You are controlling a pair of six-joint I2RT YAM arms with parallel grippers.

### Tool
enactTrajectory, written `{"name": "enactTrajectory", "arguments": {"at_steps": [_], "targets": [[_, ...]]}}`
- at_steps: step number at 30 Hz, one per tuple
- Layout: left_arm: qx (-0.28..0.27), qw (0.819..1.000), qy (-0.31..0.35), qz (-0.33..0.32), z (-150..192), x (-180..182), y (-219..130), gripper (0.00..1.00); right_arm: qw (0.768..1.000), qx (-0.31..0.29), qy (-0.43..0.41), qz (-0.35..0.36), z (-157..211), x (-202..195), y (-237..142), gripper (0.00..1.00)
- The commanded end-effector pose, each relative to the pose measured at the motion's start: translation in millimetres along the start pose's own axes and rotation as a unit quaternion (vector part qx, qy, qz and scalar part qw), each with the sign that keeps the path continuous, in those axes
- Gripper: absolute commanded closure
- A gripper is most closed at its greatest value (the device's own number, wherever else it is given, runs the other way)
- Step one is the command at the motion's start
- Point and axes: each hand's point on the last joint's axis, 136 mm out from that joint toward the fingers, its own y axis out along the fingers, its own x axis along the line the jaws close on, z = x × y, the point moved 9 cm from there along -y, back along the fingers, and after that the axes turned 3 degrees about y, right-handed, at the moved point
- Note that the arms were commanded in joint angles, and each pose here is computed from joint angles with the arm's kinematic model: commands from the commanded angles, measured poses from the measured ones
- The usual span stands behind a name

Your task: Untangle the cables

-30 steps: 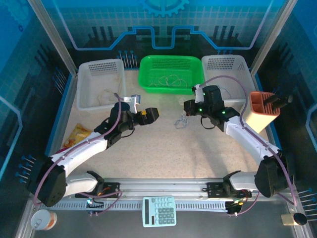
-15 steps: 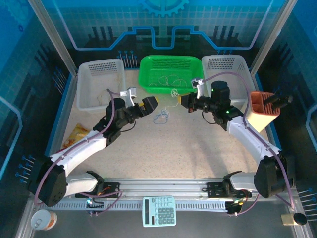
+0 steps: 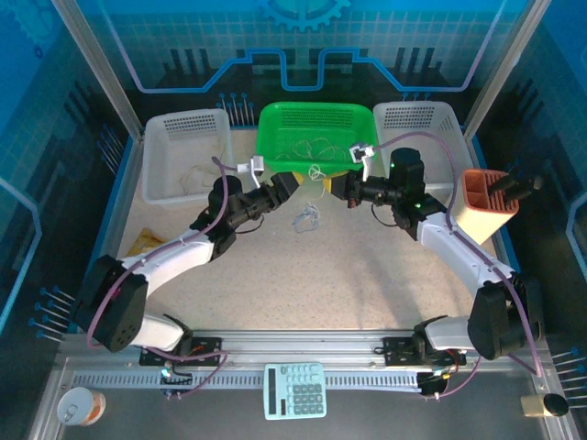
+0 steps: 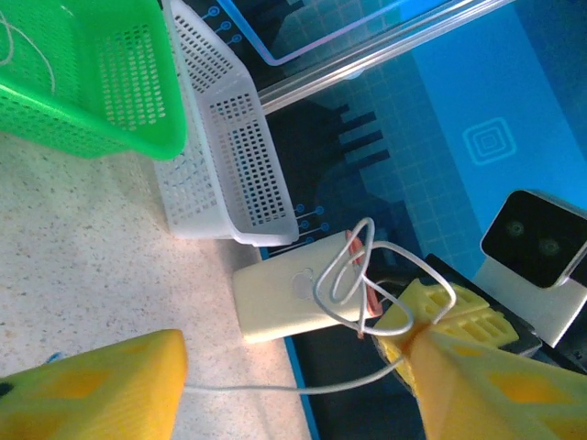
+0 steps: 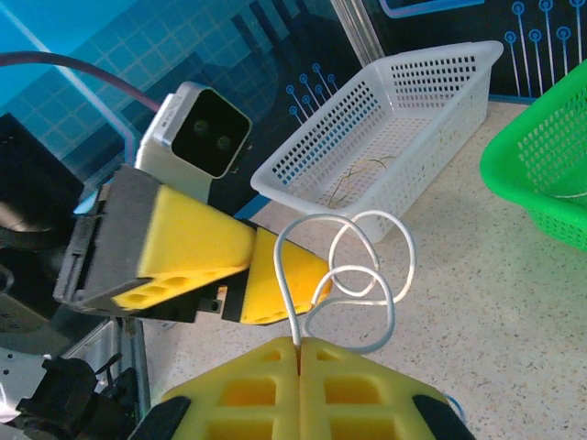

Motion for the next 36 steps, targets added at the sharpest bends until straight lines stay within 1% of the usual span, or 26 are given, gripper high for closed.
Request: {"name": "enactTrajectory", "arguments": {"at_steps": [1, 3, 11, 18, 29, 32, 36], "targets": [[-0.007, 0.998, 0.004, 0.062, -10.2, -16.6, 7.2, 0.40, 1.000, 0.004, 0.007, -0.011, 4.1, -4.6, 1.5, 1.00], [-0.006, 0.998, 0.002, 0.068, -10.1, -15.4, 9.9, 0.44, 1.000, 0.004, 0.006, -0.011, 4.2, -4.6, 1.4, 1.00], [-0.007, 0.995, -0.003, 0.095, -10.4, -14.4, 16.9, 0.47, 1.000, 0.005, 0.009, -0.015, 4.1, -4.1, 1.8, 1.00], [-0.009, 0.994, -0.010, 0.106, -11.4, -11.8, 22.0, 0.52, 1.000, 0.006, 0.008, -0.021, 4.0, -1.0, 1.9, 1.00], [-0.005, 0.993, -0.011, 0.113, -11.3, -12.3, 25.7, 0.64, 1.000, 0.008, 0.008, -0.023, 3.5, 0.9, 4.4, 1.00], [-0.004, 0.994, -0.011, 0.112, -10.6, -10.7, 26.2, 0.65, 1.000, 0.008, 0.008, -0.024, 3.5, 0.9, 5.3, 1.00], [-0.001, 0.994, -0.013, 0.113, -9.0, -9.8, 27.6, 0.63, 1.000, 0.008, 0.007, -0.026, 2.8, 2.1, 6.3, 1.00]]}}
